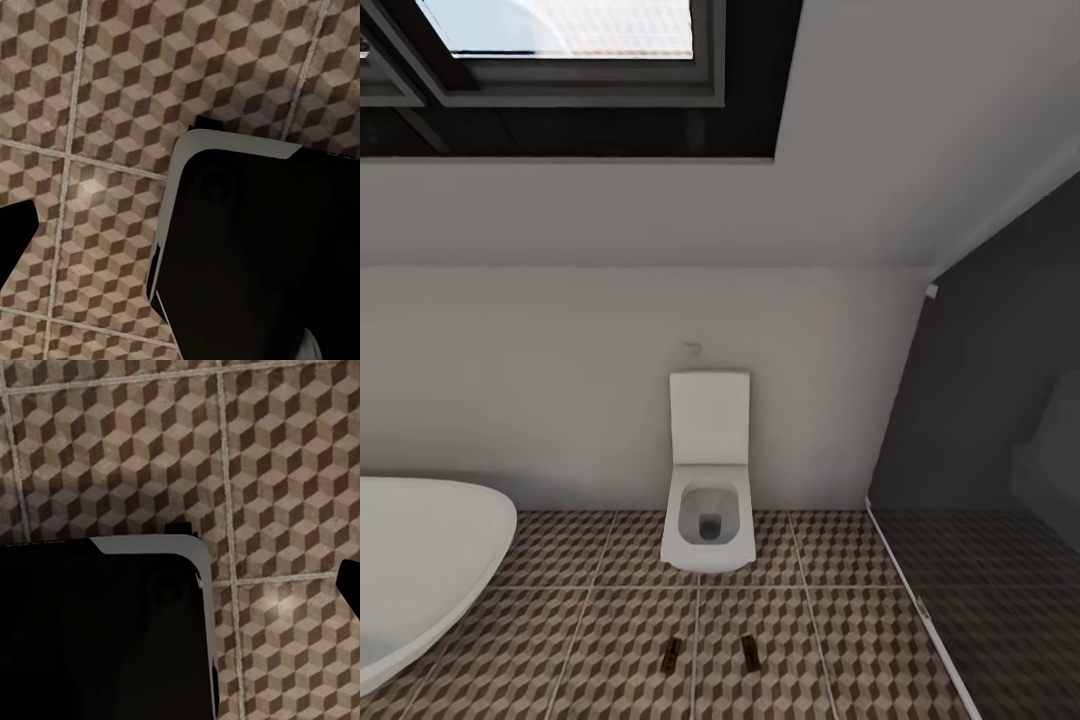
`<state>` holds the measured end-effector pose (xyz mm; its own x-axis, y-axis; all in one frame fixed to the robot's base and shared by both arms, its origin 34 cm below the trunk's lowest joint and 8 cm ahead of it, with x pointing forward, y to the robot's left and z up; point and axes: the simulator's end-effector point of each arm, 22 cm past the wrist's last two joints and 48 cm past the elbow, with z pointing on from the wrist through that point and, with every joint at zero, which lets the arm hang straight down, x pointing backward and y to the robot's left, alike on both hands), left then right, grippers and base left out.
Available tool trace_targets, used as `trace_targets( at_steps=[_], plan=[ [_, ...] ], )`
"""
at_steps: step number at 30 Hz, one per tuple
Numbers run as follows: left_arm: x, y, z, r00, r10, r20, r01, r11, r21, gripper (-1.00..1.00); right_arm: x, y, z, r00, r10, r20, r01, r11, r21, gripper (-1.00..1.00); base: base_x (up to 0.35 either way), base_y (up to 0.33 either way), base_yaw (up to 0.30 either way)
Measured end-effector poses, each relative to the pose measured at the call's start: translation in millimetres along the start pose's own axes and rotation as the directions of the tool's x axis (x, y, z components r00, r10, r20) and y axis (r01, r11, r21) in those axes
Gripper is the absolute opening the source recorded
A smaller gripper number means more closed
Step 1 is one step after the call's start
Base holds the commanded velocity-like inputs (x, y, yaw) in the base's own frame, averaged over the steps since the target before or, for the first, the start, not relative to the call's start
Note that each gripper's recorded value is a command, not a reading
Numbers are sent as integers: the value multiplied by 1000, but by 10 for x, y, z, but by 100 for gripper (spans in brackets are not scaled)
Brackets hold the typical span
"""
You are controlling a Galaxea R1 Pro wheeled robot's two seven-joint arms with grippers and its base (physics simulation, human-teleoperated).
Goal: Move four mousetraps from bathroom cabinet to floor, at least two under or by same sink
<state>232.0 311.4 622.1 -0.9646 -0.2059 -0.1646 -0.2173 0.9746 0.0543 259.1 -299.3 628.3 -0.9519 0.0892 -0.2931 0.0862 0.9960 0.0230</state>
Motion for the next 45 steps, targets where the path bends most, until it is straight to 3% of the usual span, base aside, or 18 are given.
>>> trace_targets(
  at_steps=[45],
  plan=[
    [-34,10,-1,1000,-1,8,1,1000,-2,100,-81,41,5,1000,-1,24,1,1000,-8,100,0,0,0]
  ],
)
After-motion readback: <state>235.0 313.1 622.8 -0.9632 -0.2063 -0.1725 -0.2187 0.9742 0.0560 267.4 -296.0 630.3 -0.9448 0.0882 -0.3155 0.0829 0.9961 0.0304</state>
